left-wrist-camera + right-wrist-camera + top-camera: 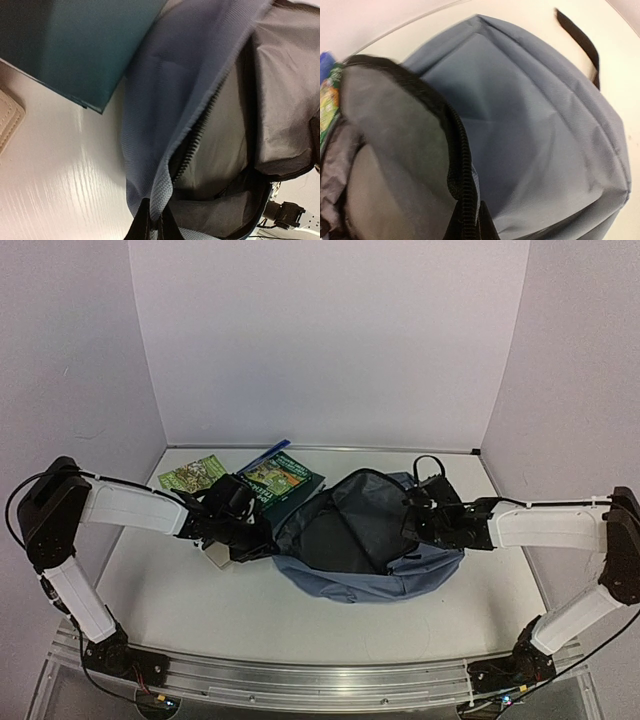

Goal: Pack the student bag
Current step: Adjust the student bag at the center of the board.

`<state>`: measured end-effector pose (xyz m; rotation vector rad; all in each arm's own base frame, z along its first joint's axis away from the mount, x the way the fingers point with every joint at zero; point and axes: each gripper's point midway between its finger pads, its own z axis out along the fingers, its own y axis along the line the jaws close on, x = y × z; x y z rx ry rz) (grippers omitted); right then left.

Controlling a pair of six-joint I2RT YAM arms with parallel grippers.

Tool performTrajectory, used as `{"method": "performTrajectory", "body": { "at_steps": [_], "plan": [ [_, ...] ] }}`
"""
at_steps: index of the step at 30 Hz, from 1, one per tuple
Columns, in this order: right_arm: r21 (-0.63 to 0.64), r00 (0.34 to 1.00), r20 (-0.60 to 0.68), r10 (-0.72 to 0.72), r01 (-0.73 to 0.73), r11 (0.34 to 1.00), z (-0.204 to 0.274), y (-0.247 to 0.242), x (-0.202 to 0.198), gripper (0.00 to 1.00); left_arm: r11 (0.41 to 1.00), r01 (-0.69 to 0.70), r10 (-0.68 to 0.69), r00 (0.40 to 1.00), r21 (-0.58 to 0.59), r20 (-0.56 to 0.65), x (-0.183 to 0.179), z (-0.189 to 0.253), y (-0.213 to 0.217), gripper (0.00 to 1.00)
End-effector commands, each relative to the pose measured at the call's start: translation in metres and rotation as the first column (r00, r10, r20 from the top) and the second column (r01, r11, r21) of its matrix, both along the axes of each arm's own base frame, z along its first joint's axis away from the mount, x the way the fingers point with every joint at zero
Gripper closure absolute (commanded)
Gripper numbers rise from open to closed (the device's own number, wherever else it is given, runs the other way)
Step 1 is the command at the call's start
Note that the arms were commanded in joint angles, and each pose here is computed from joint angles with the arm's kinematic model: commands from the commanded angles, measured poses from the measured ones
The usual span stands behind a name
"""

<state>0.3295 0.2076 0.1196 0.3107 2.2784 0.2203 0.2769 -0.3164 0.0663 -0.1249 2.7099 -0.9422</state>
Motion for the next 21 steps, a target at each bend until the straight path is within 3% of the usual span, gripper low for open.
{"method": "performTrajectory", "body": {
  "at_steps": [1, 5, 11, 18, 21],
  "plan": [
    [0.027, 0.990, -0.041, -0.131, 0.132, 0.991, -0.018, -0.041, -0.001, 1.00, 0.999, -0.045, 0.044, 0.999, 0.028, 0.021, 0.016, -0.010, 0.011, 1.00],
    [0.035, 0.981, -0.064, -0.181, 0.184, 0.982, -0.026, -0.061, 0.004, 1.00, 0.999, -0.024, 0.023, 0.999, 0.026, 0.039, 0.023, -0.007, 0.007, 1.00],
    [0.087, 0.976, -0.013, -0.217, 0.217, 0.972, 0.005, -0.083, 0.019, 1.00, 0.999, 0.017, -0.021, 0.994, 0.041, 0.104, 0.041, 0.010, -0.001, 1.00],
    [0.165, 0.993, 0.074, -0.095, 0.082, 0.983, 0.057, -0.075, 0.021, 1.00, 0.998, 0.058, -0.057, 0.987, -0.001, 0.150, 0.061, 0.028, -0.009, 1.00],
    [0.153, 0.994, 0.080, -0.079, 0.066, 0.986, 0.057, -0.075, 0.020, 0.99, 0.994, 0.111, -0.106, 0.980, -0.023, 0.168, 0.064, 0.031, -0.020, 1.00]
  ]
}}
